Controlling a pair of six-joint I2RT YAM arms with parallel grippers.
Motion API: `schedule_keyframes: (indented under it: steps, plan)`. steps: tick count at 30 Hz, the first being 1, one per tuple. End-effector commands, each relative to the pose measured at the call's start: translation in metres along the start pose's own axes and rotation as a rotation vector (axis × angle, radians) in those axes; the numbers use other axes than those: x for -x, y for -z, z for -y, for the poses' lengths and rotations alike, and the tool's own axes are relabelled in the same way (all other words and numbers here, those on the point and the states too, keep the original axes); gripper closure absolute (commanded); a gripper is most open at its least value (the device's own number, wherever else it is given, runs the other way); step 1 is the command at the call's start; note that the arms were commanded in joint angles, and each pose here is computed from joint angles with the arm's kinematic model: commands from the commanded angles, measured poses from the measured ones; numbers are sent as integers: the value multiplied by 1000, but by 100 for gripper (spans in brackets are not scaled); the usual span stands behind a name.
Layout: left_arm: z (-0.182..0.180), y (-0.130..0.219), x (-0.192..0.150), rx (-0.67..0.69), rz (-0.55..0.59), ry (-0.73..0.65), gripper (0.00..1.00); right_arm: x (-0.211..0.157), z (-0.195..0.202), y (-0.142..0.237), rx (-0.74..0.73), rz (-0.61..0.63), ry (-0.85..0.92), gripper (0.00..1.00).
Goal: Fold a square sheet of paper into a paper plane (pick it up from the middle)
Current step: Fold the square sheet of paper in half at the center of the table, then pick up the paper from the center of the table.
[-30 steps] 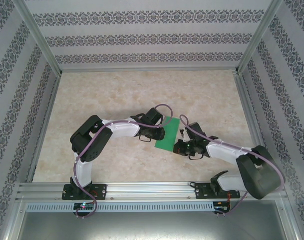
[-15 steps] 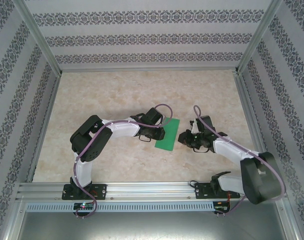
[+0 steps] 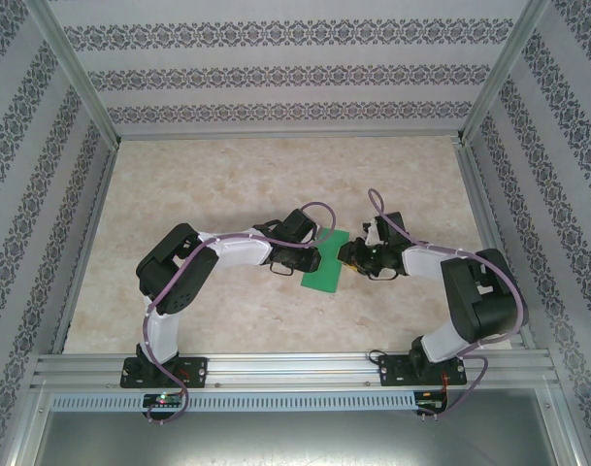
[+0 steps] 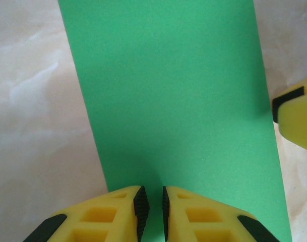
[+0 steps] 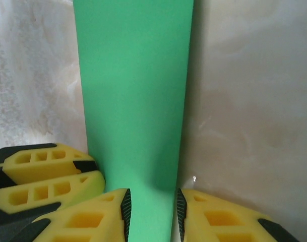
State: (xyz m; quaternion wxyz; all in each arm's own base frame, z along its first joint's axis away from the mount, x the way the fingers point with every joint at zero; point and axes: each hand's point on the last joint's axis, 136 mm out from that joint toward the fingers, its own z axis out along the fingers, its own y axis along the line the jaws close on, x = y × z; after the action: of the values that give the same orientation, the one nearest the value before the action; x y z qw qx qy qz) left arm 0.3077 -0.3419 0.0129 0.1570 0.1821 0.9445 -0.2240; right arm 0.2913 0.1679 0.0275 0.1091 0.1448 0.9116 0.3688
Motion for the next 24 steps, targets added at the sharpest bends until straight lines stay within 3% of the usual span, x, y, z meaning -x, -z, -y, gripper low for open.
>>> schedule_keyframes:
  steps: [1,24]
  plan:
    - [-61,-21,-111,187,-360,63,76,10,-4,-1,3,6,25,68]
    - [-60,-23,-110,178,-362,64,76,12,-26,-15,110,-39,34,67]
